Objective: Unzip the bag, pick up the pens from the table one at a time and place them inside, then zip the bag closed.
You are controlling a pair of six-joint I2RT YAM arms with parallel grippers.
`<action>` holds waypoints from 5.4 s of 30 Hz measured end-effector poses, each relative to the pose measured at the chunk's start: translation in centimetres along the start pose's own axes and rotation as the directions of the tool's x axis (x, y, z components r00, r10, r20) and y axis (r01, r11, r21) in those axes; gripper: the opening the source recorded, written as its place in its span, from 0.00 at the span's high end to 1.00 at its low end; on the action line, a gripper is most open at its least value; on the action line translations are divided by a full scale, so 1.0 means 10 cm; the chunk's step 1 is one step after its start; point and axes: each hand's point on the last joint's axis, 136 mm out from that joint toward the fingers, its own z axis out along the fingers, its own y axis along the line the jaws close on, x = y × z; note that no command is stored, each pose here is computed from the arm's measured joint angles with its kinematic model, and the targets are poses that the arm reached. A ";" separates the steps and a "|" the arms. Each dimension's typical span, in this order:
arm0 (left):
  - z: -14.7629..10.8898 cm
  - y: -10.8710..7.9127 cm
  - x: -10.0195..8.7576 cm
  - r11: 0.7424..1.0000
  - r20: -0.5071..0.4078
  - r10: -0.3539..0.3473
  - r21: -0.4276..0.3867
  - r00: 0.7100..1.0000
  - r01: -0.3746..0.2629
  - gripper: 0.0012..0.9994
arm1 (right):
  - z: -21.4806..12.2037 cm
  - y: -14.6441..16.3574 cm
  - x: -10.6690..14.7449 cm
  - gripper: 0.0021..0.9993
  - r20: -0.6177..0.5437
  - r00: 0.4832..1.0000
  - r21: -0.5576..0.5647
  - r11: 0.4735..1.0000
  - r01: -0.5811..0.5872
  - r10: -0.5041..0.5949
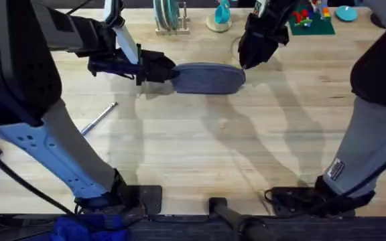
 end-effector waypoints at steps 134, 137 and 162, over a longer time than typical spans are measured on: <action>-0.05 0.02 0.01 1.000 -0.001 -0.006 -0.013 1.000 0.006 0.96 | 0.13 1.85 0.43 0.97 0.325 0.837 -0.088 0.867 0.490 -0.440; -0.05 0.02 0.01 1.000 -0.001 -0.006 -0.013 1.000 0.006 0.96 | 0.17 1.88 0.44 0.97 0.324 0.836 -0.090 0.865 0.494 -0.443; -0.05 0.02 0.02 1.000 -0.002 -0.007 -0.012 1.000 0.007 0.96 | 0.30 1.95 0.48 0.97 0.308 0.834 -0.089 0.859 0.505 -0.458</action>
